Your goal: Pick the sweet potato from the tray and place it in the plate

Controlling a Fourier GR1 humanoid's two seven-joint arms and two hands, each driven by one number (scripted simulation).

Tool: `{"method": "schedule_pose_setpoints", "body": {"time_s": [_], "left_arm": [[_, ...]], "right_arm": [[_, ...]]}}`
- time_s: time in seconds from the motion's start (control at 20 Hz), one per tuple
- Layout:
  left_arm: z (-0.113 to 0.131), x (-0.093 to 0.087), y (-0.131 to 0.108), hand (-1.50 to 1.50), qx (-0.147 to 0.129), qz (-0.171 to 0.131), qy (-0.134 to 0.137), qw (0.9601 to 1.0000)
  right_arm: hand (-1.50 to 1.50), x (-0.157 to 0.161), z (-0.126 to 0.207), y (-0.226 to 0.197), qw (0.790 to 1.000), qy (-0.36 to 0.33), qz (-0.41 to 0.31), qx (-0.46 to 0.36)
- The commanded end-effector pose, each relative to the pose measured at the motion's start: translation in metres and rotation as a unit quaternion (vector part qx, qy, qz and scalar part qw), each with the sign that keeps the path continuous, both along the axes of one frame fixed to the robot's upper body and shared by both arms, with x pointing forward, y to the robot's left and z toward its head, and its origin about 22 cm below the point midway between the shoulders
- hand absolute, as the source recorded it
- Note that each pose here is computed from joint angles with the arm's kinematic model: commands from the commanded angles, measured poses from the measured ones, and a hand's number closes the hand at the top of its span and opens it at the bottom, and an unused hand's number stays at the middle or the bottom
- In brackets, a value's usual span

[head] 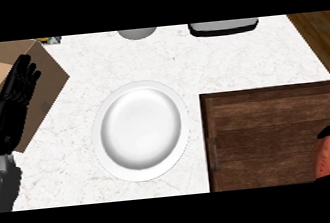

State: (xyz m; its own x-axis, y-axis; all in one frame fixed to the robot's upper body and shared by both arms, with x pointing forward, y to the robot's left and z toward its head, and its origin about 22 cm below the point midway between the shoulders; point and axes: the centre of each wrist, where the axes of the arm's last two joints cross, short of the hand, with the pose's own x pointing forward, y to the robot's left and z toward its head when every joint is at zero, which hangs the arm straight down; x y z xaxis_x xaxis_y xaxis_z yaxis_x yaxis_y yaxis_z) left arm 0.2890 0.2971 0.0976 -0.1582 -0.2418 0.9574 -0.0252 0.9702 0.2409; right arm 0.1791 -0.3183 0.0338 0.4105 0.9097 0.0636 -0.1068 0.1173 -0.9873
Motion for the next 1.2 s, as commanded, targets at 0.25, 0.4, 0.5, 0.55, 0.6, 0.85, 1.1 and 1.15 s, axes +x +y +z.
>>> {"method": "schedule_pose_setpoints", "body": {"time_s": [0.25, 0.4, 0.5, 0.55, 0.6, 0.85, 1.1, 1.15], "left_arm": [[-0.005, 0.005, -0.013, 0.00, -0.003, -0.012, 0.001, 0.9999], [0.005, 0.008, -0.006, 0.00, -0.003, -0.032, -0.011, 0.9994], [0.004, 0.004, -0.001, 0.00, -0.006, -0.033, -0.007, 0.9994], [0.006, -0.001, 0.002, 0.00, -0.006, -0.026, -0.003, 0.9996], [0.010, 0.007, -0.023, 0.00, -0.008, -0.032, -0.007, 0.9994], [0.001, 0.008, -0.018, 0.00, -0.002, -0.035, -0.004, 0.9994], [0.017, 0.006, -0.025, 0.00, -0.001, -0.041, -0.009, 0.9991], [0.015, 0.016, -0.019, 0.00, -0.001, -0.034, -0.014, 0.9993]], "right_arm": [[1.50, -0.080, 0.055, 0.077, 0.989, -0.130, 0.023, 0.064], [1.50, -0.080, 0.076, 0.101, 0.972, -0.193, 0.074, 0.111], [1.50, -0.081, 0.081, 0.117, 0.963, -0.208, 0.095, 0.141], [1.50, -0.089, 0.097, 0.121, 0.956, -0.222, 0.098, 0.164], [1.50, -0.085, 0.097, 0.134, 0.953, -0.228, 0.106, 0.169], [1.50, -0.072, 0.111, 0.173, 0.942, -0.244, 0.143, 0.183], [1.50, -0.046, 0.120, 0.221, 0.941, -0.224, 0.168, 0.190], [1.50, -0.030, 0.109, 0.230, 0.939, -0.225, 0.172, 0.197]]}}
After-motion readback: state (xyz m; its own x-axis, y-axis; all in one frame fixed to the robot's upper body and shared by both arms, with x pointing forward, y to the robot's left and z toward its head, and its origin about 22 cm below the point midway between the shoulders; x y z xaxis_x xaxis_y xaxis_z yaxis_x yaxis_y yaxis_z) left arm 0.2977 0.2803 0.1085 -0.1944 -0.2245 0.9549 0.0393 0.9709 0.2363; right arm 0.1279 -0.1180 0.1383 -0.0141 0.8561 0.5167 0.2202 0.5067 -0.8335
